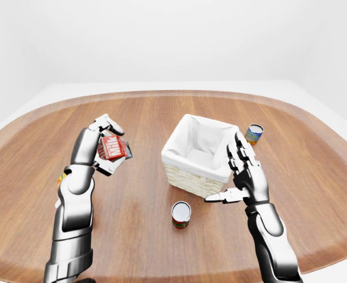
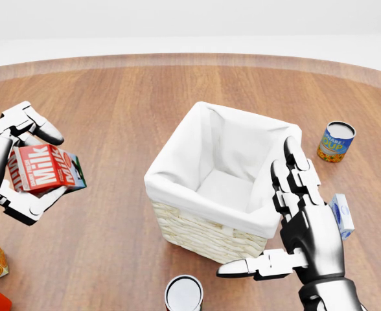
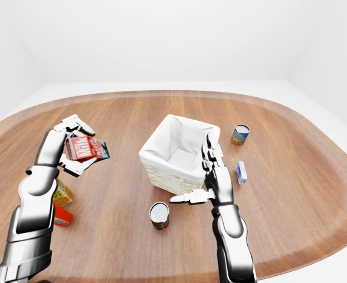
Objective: Pick the milk and place it in the basket.
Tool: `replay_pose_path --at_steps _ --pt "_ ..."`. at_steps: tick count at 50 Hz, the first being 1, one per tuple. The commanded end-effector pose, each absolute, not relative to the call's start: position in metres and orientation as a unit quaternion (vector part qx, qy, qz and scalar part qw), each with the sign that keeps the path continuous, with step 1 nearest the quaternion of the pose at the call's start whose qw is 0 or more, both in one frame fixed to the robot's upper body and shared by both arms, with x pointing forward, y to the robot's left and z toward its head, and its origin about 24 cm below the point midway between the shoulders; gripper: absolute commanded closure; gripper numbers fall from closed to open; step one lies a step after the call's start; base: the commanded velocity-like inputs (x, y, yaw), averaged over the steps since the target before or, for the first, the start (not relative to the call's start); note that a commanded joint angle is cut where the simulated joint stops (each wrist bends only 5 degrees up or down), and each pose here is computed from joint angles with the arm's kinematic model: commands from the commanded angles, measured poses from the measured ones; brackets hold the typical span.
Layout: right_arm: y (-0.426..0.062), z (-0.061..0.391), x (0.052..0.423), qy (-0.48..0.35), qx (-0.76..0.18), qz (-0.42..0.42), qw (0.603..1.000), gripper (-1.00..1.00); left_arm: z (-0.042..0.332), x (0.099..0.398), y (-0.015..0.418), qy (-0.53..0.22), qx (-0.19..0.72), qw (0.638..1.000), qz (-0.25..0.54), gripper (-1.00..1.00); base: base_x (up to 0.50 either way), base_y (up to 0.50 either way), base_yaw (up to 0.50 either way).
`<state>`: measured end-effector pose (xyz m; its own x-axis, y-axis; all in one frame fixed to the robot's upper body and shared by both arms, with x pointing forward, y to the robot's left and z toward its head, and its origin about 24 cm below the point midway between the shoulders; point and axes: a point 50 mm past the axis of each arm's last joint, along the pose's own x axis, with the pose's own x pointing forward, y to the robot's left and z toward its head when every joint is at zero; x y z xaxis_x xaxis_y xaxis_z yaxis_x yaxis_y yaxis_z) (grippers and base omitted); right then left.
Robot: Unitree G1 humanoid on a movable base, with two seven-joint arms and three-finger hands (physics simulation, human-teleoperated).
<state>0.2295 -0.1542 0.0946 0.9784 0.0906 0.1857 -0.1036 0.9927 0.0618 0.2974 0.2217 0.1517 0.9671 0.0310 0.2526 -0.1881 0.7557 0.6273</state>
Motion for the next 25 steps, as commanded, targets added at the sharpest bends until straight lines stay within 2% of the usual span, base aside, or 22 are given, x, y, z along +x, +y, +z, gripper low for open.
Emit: replay_pose_path --at_steps 1,19,25 --pt "-0.154 0.092 0.23 -0.087 0.033 0.048 0.995 -1.0 0.182 0.294 0.215 -0.177 0.339 0.922 0.063 1.0 0.0 0.0 0.0" --pt "-0.153 0.087 0.23 -0.076 0.034 0.05 0.995 -1.0 0.216 0.284 0.204 -0.237 0.375 0.895 0.049 1.0 0.0 0.0 0.0" --pt "-0.153 0.088 0.229 -0.078 0.033 0.05 0.995 -1.0 0.236 0.28 0.195 -0.279 0.378 0.882 0.042 1.0 0.0 0.0 0.0"
